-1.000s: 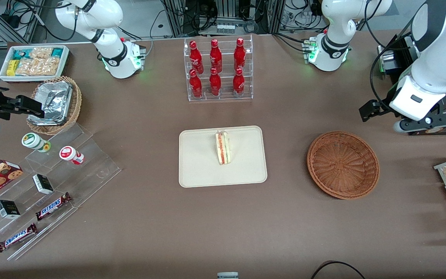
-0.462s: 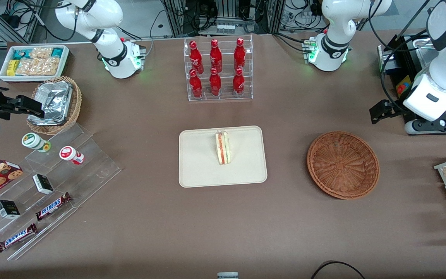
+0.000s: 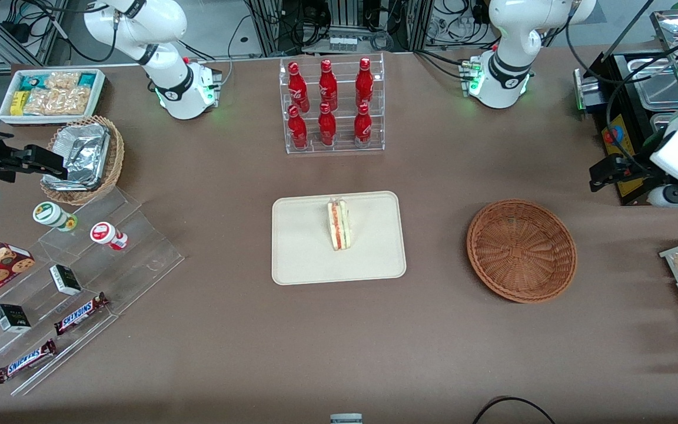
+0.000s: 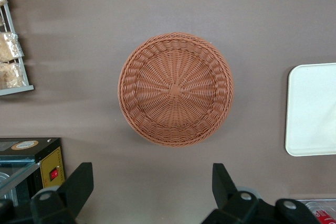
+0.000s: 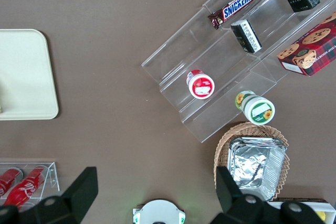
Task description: Place sandwich from basket to tray
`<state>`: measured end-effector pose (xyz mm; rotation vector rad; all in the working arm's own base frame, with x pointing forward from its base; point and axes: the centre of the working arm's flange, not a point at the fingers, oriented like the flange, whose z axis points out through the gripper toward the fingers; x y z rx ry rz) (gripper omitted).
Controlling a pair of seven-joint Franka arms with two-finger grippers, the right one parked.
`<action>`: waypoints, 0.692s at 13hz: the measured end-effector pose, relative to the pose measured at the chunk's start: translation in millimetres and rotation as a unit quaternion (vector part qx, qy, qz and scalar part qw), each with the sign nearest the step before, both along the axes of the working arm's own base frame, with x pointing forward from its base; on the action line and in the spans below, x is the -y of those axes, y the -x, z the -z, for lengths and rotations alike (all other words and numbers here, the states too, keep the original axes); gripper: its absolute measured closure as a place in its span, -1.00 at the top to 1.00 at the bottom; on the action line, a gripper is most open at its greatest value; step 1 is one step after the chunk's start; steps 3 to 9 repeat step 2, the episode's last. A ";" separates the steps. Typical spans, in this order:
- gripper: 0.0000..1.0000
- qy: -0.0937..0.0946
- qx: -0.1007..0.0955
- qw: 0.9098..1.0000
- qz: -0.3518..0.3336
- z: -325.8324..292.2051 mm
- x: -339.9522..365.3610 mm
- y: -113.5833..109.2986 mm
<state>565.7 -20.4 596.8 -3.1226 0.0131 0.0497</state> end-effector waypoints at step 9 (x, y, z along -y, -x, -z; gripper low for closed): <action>1.00 0.000 0.000 1.000 0.002 -2.5 3.9 0.7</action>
